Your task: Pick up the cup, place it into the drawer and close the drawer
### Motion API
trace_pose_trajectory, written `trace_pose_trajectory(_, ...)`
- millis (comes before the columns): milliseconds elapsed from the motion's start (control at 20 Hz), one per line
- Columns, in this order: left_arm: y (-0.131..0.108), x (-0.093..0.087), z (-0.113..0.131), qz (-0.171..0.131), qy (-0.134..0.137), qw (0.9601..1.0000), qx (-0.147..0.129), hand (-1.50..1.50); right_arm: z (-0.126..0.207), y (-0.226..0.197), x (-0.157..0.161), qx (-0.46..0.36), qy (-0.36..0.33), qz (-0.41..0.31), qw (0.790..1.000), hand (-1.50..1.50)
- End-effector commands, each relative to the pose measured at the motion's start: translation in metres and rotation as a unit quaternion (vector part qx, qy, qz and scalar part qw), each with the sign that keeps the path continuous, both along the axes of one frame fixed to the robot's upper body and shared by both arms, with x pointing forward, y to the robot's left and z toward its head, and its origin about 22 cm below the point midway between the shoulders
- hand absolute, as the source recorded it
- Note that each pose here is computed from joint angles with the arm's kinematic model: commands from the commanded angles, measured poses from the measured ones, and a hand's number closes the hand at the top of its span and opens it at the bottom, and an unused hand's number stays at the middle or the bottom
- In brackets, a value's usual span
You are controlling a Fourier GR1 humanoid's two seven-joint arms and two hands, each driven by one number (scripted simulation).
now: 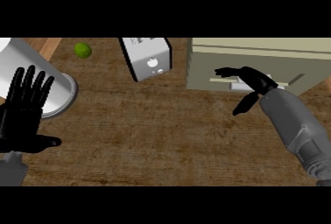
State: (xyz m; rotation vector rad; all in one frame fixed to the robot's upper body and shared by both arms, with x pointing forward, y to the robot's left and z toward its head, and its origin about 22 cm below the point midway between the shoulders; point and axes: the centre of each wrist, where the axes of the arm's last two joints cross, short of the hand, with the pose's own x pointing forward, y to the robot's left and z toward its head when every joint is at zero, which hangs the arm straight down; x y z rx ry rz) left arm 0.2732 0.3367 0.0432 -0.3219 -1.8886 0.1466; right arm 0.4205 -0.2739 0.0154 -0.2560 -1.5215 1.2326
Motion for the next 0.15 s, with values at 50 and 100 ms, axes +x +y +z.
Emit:
trace_pose_trajectory(50, -0.01, 0.008, -0.001, 0.0, -0.008, 0.9999, 0.009, -1.5, 0.035, -0.009, 0.017, -0.018, -0.023, -0.068, 0.997, -1.5)
trace_pose_trajectory(100, -0.007, 0.011, 0.0, 0.004, -0.004, 0.9999, 0.009, -1.5, 0.031, -0.01, 0.015, -0.019, -0.02, -0.066, 0.997, -1.5)
